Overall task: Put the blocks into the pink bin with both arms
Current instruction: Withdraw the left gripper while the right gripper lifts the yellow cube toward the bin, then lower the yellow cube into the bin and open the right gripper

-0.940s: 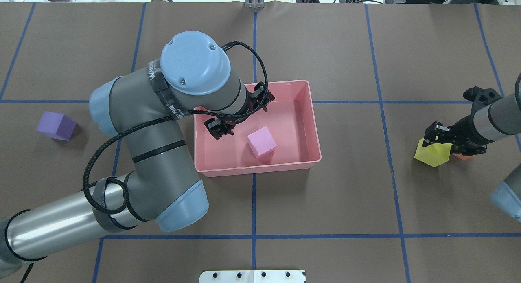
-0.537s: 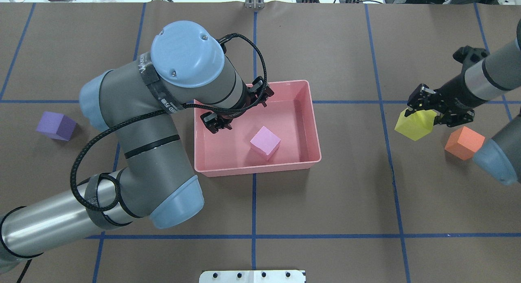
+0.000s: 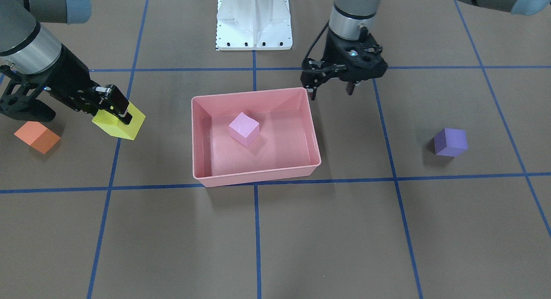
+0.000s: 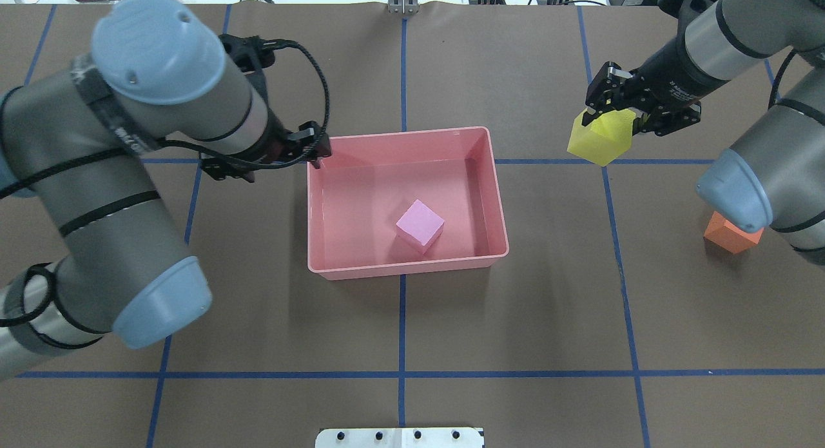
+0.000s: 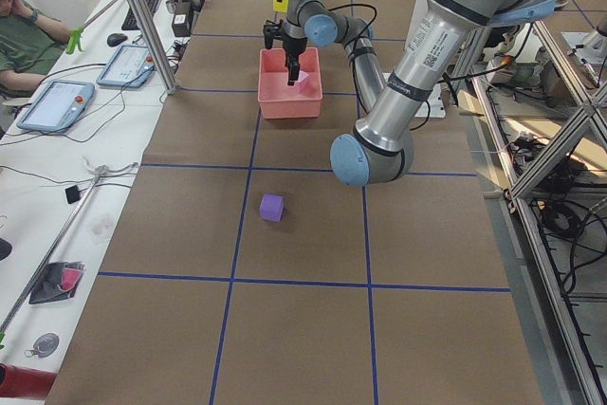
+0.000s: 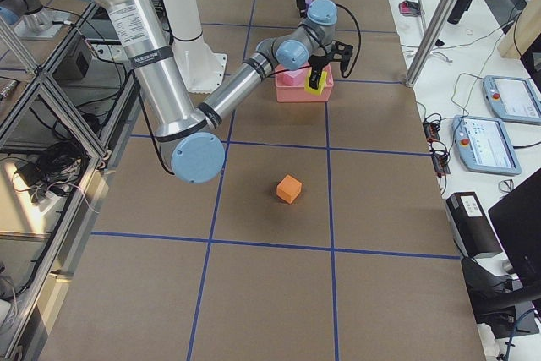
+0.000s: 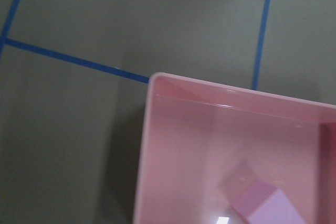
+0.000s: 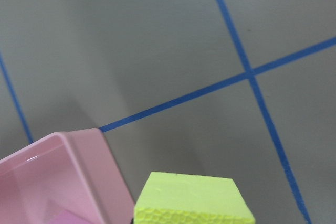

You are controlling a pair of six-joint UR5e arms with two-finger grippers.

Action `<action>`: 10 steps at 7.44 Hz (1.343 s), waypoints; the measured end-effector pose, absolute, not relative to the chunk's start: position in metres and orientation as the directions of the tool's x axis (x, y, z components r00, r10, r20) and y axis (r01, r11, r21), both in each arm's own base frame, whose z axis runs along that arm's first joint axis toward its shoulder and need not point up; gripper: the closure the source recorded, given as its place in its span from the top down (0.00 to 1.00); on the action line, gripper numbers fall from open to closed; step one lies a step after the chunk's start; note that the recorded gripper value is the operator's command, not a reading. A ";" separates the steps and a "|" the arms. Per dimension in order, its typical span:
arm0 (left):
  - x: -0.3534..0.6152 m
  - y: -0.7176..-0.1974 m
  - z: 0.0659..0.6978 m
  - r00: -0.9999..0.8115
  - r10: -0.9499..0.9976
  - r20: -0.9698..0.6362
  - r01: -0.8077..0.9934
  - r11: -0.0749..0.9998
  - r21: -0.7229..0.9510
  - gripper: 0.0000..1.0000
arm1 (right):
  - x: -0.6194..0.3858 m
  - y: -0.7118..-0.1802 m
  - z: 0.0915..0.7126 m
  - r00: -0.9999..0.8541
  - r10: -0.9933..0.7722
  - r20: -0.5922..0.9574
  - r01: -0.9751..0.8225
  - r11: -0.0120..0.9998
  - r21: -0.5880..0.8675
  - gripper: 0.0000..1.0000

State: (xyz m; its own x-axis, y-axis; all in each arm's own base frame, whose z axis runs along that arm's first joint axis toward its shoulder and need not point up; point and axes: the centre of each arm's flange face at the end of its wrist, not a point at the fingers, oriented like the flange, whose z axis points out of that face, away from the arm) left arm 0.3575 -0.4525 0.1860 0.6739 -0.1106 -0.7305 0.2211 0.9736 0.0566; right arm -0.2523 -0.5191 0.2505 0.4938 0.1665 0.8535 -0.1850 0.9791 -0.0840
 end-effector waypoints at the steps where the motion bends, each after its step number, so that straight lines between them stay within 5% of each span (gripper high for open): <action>1: 0.328 -0.460 0.220 0.717 -0.042 -0.696 0.176 0.977 0.122 1.00 | -0.256 -0.520 0.229 0.502 0.056 0.863 -0.158 0.987 0.028 0.00; 5: 0.261 -0.483 0.368 0.760 0.156 -0.630 0.048 0.954 0.295 1.00 | -0.336 -0.498 0.183 0.567 -0.176 0.805 -0.097 0.956 0.277 0.00; 10: 0.233 -0.506 0.487 0.746 0.195 -0.637 0.025 0.947 0.319 1.00 | -0.429 -0.487 0.142 0.630 -0.266 0.730 -0.031 0.930 0.366 0.00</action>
State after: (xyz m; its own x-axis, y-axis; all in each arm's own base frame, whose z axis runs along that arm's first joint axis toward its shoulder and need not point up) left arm 0.2328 -0.5060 0.4870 0.7462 0.1948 -0.6366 0.0248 0.9474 0.3190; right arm -0.4293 -0.4868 0.1419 0.6300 -0.2659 0.7296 -0.0310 0.9302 0.3658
